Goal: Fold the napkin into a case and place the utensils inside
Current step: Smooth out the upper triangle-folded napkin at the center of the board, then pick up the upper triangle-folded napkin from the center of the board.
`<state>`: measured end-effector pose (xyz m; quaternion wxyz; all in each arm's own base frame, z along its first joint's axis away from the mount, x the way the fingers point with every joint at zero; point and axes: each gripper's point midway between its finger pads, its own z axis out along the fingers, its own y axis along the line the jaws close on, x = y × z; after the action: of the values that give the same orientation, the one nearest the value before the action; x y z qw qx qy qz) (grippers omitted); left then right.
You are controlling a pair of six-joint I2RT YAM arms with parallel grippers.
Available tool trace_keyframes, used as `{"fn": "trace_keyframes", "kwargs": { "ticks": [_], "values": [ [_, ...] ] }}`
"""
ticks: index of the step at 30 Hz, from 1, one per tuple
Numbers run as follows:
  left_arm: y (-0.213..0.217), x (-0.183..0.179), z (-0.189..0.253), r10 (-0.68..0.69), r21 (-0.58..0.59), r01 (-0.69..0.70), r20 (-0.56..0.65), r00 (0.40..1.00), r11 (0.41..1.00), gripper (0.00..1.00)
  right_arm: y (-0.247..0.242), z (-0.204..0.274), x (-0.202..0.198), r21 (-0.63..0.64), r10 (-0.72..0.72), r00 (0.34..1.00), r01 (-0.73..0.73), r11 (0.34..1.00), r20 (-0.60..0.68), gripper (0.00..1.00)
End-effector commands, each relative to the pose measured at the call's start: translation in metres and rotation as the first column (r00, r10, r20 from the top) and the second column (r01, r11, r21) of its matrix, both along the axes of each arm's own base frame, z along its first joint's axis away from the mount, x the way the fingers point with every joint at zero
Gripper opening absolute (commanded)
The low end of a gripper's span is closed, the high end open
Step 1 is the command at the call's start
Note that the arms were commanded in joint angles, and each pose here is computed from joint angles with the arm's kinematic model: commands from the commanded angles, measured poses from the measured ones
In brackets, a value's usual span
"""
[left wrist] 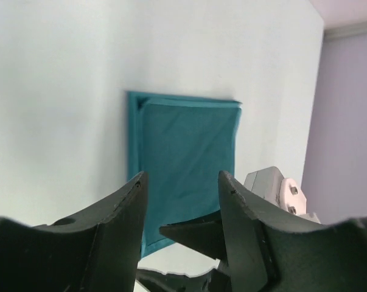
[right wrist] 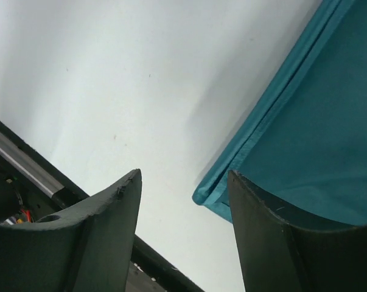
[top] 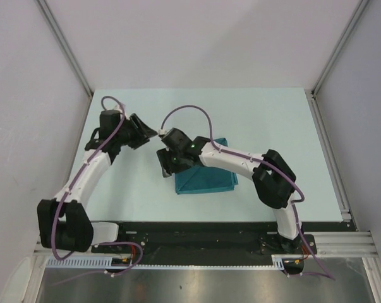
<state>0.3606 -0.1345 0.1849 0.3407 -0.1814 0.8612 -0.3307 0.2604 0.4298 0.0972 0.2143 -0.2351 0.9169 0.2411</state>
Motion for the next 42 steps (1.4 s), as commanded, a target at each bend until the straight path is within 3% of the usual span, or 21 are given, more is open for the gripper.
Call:
{"fn": "trace_keyframes", "kwargs": {
  "ticks": [1,7,21,42],
  "values": [
    [0.051,-0.023,-0.017,0.215,0.099,-0.205,-0.102,0.971,0.974,0.55,-0.019,-0.029,-0.002,-0.206,-0.081,0.997,0.079,0.975,-0.001,0.61],
    [0.067,-0.039,-0.022,0.251,0.114,-0.238,-0.117,0.961,0.965,0.55,-0.02,-0.045,-0.018,-0.321,-0.088,0.996,0.09,0.943,0.02,0.58],
    [0.053,-0.046,-0.042,0.127,0.077,-0.117,-0.146,0.981,0.99,0.53,-0.007,-0.033,-0.021,-0.376,-0.068,0.994,0.094,0.922,0.082,0.57],
    [0.055,-0.047,-0.048,0.097,0.03,-0.094,-0.147,0.984,0.995,0.52,-0.019,-0.067,-0.031,-0.459,-0.076,0.996,0.084,0.884,0.036,0.45]
  ]
}}
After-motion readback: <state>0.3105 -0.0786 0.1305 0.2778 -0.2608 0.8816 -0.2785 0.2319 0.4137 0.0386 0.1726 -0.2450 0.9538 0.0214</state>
